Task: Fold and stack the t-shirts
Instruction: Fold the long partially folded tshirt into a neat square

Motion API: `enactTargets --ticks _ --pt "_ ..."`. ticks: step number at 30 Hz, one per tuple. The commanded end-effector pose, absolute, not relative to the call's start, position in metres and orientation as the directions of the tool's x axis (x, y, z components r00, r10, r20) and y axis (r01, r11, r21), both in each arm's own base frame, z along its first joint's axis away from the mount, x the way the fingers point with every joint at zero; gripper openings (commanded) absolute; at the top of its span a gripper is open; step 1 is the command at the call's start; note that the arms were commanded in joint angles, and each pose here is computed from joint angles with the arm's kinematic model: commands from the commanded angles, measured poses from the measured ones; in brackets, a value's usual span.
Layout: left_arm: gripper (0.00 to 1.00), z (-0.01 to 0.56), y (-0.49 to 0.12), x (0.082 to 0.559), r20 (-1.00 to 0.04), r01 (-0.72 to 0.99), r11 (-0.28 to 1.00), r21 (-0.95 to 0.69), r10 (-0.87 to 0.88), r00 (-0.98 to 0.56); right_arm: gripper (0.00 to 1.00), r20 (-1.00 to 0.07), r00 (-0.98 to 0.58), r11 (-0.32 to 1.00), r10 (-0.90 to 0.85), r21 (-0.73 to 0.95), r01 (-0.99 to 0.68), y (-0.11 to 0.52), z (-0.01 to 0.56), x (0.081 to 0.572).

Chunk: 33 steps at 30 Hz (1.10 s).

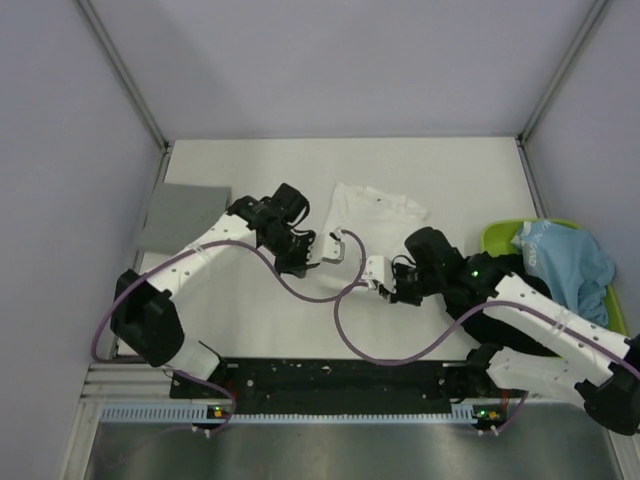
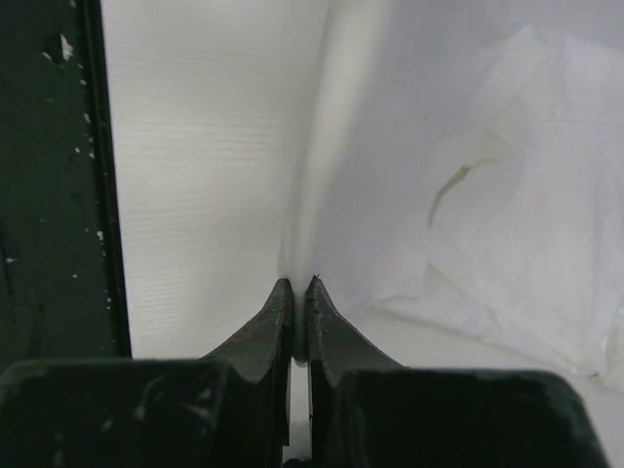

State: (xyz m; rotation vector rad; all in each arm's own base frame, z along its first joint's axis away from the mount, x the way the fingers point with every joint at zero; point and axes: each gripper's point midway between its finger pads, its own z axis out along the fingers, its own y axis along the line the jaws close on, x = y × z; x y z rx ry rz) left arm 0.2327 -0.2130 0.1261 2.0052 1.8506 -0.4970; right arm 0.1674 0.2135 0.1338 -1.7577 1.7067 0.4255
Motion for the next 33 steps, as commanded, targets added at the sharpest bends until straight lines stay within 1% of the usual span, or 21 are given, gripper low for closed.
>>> enactTargets --ticks 1,4,6,9,10,11,13,15,17,20,23,29,33 --pt "0.0 0.168 -0.187 0.187 -0.461 0.993 -0.018 -0.114 0.887 -0.037 0.0 -0.667 0.042 0.004 -0.744 -0.067 -0.998 0.201 0.166 0.119" --pt "0.0 0.183 -0.192 0.189 -0.481 0.994 0.01 -0.105 0.875 -0.06 0.0 -0.686 0.039 0.025 -0.726 -0.083 -0.996 0.201 0.177 0.121" --pt "0.0 0.187 -0.196 0.201 -0.487 0.996 0.045 -0.074 0.87 -0.075 0.0 -0.682 0.022 0.059 -0.731 -0.096 -0.994 0.2 0.179 0.131" --pt "0.0 0.191 -0.206 0.237 -0.492 0.992 0.126 0.016 0.865 -0.102 0.0 -0.691 -0.083 0.19 -0.718 -0.08 -0.978 0.192 0.182 0.16" --pt "0.0 0.193 -0.209 0.254 -0.493 0.983 0.174 0.054 0.861 -0.125 0.0 -0.694 -0.12 0.24 -0.71 -0.078 -0.968 0.186 0.181 0.173" --pt "0.0 0.198 -0.215 0.274 -0.508 0.972 0.21 0.109 0.852 -0.128 0.0 -0.702 -0.158 0.302 -0.695 -0.085 -0.95 0.181 0.18 0.188" --pt "0.0 0.2 -0.223 0.306 -0.528 0.949 0.268 0.166 0.837 -0.144 0.0 -0.734 -0.227 0.425 -0.64 -0.092 -0.901 0.169 0.181 0.222" --pt "0.0 0.198 -0.232 0.332 -0.541 0.931 0.31 0.193 0.825 -0.162 0.0 -0.76 -0.258 0.492 -0.597 -0.093 -0.866 0.162 0.182 0.247" --pt "0.0 0.194 -0.242 0.356 -0.549 0.92 0.34 0.196 0.815 -0.184 0.0 -0.754 -0.297 0.548 -0.585 -0.097 -0.831 0.153 0.176 0.267" --pt "0.0 0.193 -0.255 0.394 -0.566 0.891 0.394 0.226 0.798 -0.209 0.0 -0.737 -0.35 0.602 -0.578 -0.095 -0.793 0.141 0.167 0.294" --pt "0.0 0.18 -0.26 0.426 -0.547 0.865 0.425 0.266 0.805 -0.227 0.0 -0.721 -0.387 0.629 -0.575 -0.087 -0.772 0.134 0.151 0.319" --pt "0.0 0.146 -0.262 0.458 -0.511 0.842 0.463 0.278 0.813 -0.279 0.0 -0.699 -0.448 0.694 -0.557 -0.095 -0.714 0.121 0.129 0.367" --pt "0.0 0.131 -0.263 0.484 -0.519 0.803 0.497 0.33 0.806 -0.285 0.0 -0.679 -0.471 0.705 -0.564 -0.098 -0.703 0.12 0.112 0.388"
